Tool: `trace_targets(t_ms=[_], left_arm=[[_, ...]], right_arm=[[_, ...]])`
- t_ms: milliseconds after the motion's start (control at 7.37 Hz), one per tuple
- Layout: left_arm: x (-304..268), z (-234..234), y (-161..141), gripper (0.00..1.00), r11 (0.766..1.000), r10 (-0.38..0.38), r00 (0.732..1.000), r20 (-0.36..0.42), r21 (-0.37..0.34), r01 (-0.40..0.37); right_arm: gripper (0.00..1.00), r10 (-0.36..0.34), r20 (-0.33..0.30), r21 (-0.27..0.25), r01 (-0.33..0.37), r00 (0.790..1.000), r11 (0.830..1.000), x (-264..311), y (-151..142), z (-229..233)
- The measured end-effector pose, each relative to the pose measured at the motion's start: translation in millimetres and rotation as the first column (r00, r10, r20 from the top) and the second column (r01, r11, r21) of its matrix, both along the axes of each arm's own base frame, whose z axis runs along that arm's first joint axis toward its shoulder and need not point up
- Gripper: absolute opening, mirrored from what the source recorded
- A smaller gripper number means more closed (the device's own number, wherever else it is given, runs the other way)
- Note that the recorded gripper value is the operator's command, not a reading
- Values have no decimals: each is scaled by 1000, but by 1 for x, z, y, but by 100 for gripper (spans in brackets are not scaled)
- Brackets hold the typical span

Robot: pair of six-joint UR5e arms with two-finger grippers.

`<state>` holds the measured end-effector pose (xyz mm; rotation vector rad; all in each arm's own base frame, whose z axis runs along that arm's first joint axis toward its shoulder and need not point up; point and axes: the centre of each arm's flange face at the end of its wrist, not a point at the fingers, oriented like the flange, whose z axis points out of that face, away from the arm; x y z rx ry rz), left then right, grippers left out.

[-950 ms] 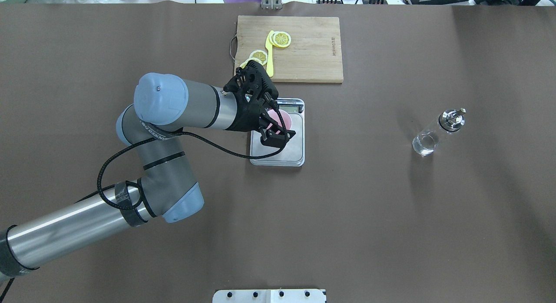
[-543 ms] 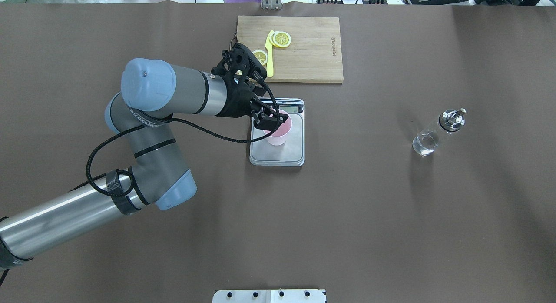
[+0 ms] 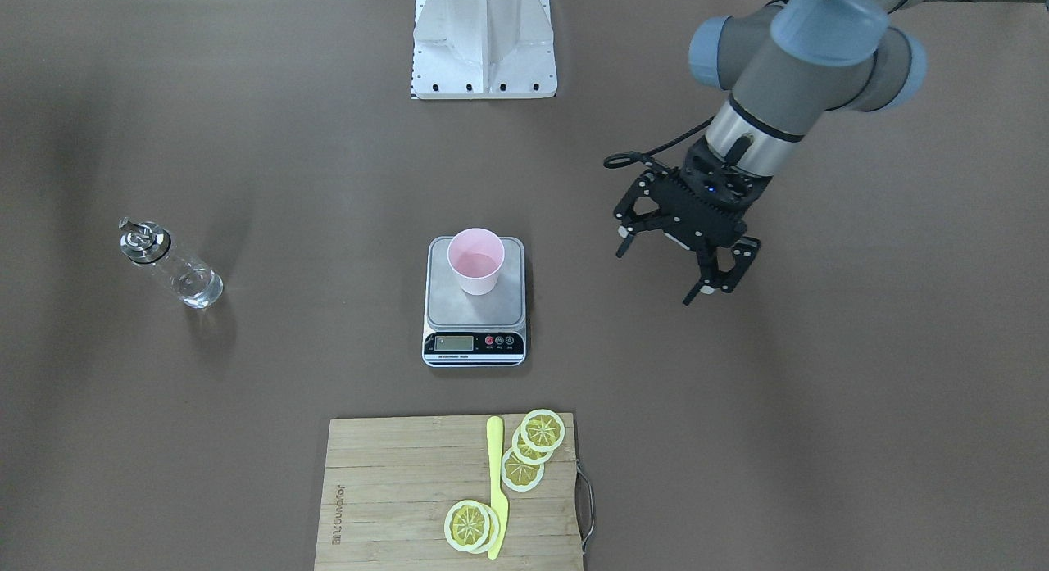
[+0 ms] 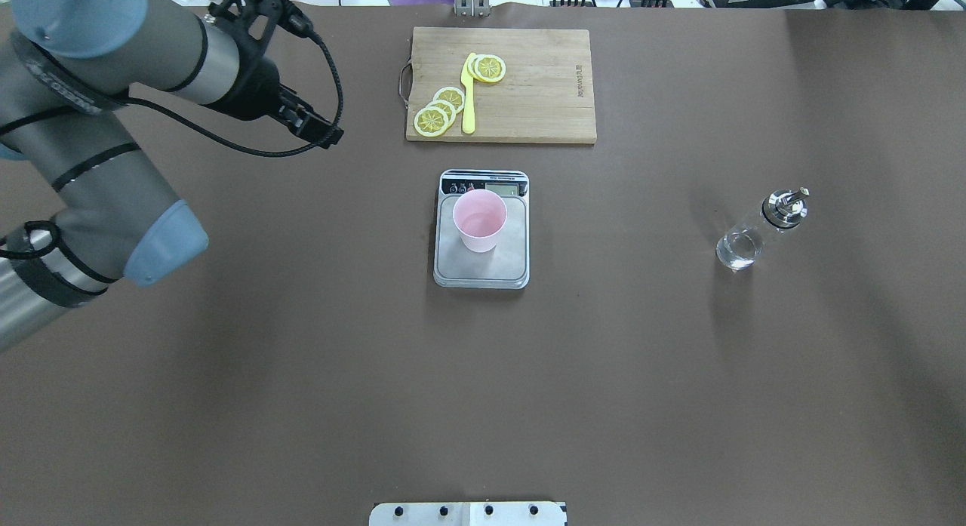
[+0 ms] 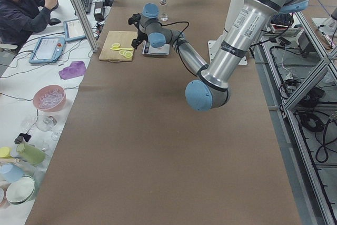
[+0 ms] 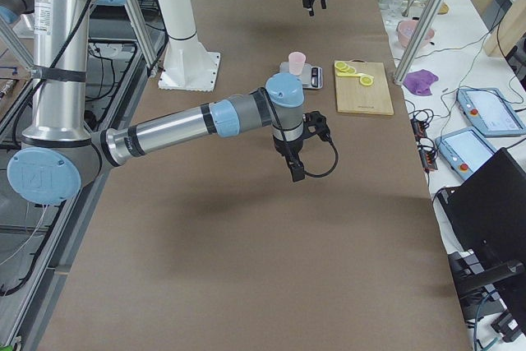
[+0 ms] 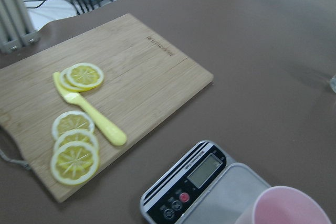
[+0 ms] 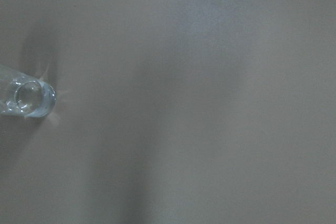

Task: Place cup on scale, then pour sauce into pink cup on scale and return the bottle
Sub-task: 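Open the left gripper and withdraw it away from the cup, then move the right gripper toward the glass sauce dispenser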

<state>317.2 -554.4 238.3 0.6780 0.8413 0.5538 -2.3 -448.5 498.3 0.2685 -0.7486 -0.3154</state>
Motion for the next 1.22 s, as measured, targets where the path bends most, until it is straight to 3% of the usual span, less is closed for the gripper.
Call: trace_targets(t_ms=[136, 272, 543, 679, 950, 1222], left_arm=[[-52, 28, -18, 97, 1000, 28, 994, 103, -10, -27], [-118, 67, -38, 97, 996, 65, 984, 165, -67, -55], [-256, 170, -58, 98, 986, 129, 968, 216, -130, -103], [-308, 224, -50, 98, 983, 149, 960, 237, -140, -118], [-372, 315, -26, 98, 973, 206, 939, 274, -157, -167], [-393, 362, -12, 98, 967, 216, 938, 271, -195, -166]], right_arm=[[100, -15, 22, 21, 14, 1000, 1000, -5, -1, -4], [100, -29, 43, 59, 27, 999, 998, -12, -1, -9], [100, -67, 72, 158, 55, 995, 986, -25, -2, -22], [100, -95, 84, 231, 73, 992, 970, -34, -2, -31], [100, -174, 99, 375, 125, 980, 918, -52, -4, -33], [99, -255, 137, 480, 161, 957, 862, -63, -9, 17]])
